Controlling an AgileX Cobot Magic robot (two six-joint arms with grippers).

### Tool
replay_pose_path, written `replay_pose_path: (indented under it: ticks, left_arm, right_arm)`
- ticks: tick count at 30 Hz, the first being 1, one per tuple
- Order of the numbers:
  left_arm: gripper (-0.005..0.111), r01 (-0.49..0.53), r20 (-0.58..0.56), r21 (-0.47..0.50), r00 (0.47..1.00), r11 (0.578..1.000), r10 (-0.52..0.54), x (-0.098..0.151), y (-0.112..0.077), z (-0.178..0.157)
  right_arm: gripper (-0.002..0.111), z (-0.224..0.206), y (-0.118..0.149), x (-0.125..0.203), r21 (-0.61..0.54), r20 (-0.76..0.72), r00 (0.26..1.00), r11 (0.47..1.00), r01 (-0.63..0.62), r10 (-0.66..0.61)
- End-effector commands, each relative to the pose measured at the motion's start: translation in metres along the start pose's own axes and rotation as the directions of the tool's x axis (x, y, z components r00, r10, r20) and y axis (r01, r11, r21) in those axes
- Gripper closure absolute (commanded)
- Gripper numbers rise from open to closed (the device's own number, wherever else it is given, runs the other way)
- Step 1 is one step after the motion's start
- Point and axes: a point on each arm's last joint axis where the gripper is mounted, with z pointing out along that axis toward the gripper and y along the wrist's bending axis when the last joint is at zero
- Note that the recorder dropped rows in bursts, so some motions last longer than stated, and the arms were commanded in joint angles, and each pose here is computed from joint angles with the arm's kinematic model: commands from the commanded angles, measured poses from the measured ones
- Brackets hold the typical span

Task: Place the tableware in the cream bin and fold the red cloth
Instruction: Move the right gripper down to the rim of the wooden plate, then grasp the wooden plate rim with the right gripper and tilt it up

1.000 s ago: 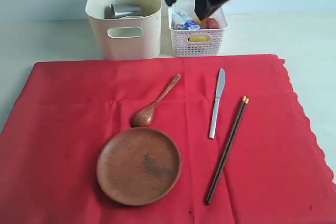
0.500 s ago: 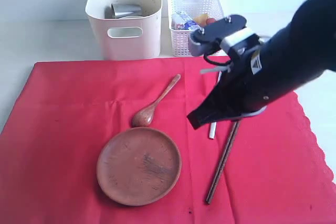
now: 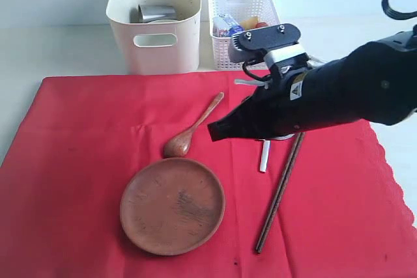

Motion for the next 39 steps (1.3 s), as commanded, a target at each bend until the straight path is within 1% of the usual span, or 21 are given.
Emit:
replay_pose_path:
  ticks: [1,9,13,19,21,26,28,31,33,35,37,39]
  left_arm:
    - [0.106,0.011,0.013,0.007,1.000,1.000,-0.011,-0.001,0.000,0.000]
    - [0.106,0.011,0.013,0.007,1.000,1.000,-0.011,-0.001,0.000,0.000]
    - [0.106,0.011,0.013,0.007,1.000,1.000,-0.011,-0.001,0.000,0.000]
    - [0.106,0.011,0.013,0.007,1.000,1.000,-0.011,-0.001,0.000,0.000]
    - [0.106,0.011,0.013,0.007,1.000,1.000,-0.011,-0.001,0.000,0.000]
    - [0.106,0.011,0.013,0.007,1.000,1.000,-0.011,-0.001,0.000,0.000]
    - [0.106,0.011,0.013,0.007,1.000,1.000,-0.011,-0.001,0.000,0.000]
    - [0.106,0.011,0.013,0.007,1.000,1.000,-0.011,-0.001,0.000,0.000]
    - [0.106,0.011,0.013,0.007,1.000,1.000,-0.011,-0.001,0.000,0.000]
    - [0.106,0.011,0.013,0.007,1.000,1.000,-0.011,-0.001,0.000,0.000]
    - [0.106,0.011,0.013,0.007,1.000,1.000,-0.011,-0.001,0.000,0.000]
    - [0.106,0.011,0.013,0.007,1.000,1.000,-0.011,-0.001,0.000,0.000]
  right_arm:
    - [0.108,0.016,0.001,-0.007,0.002,0.001,1.000,1.000,-0.001,0.001]
    - [0.108,0.032,0.006,-0.020,0.001,-0.058,0.998,1.000,-0.005,0.006]
    - [0.108,0.035,0.008,-0.025,-0.008,-0.058,0.998,0.999,-0.038,0.038]
    - [0.108,0.035,0.008,-0.022,-0.008,-0.092,0.995,0.999,-0.041,0.040]
    - [0.108,0.035,0.008,-0.020,-0.007,-0.112,0.993,1.000,-0.030,0.029]
    - [0.108,0.034,0.008,-0.016,-0.020,-0.159,0.985,0.998,0.062,-0.065]
    - [0.108,0.033,0.009,-0.012,-0.034,-0.207,0.974,0.995,0.092,-0.097]
    - [0.108,0.031,0.012,-0.003,-0.097,-0.297,0.942,0.986,0.136,-0.159]
    - [0.108,0.029,0.016,0.001,-0.148,-0.329,0.927,0.979,0.139,-0.181]
    - [0.108,0.030,0.018,0.003,-0.176,-0.339,0.924,0.977,0.120,-0.175]
    - [0.103,0.034,0.018,0.002,-0.163,-0.333,0.933,0.983,0.086,-0.137]
    - [0.092,0.040,0.016,0.002,-0.131,-0.319,0.942,0.989,0.063,-0.102]
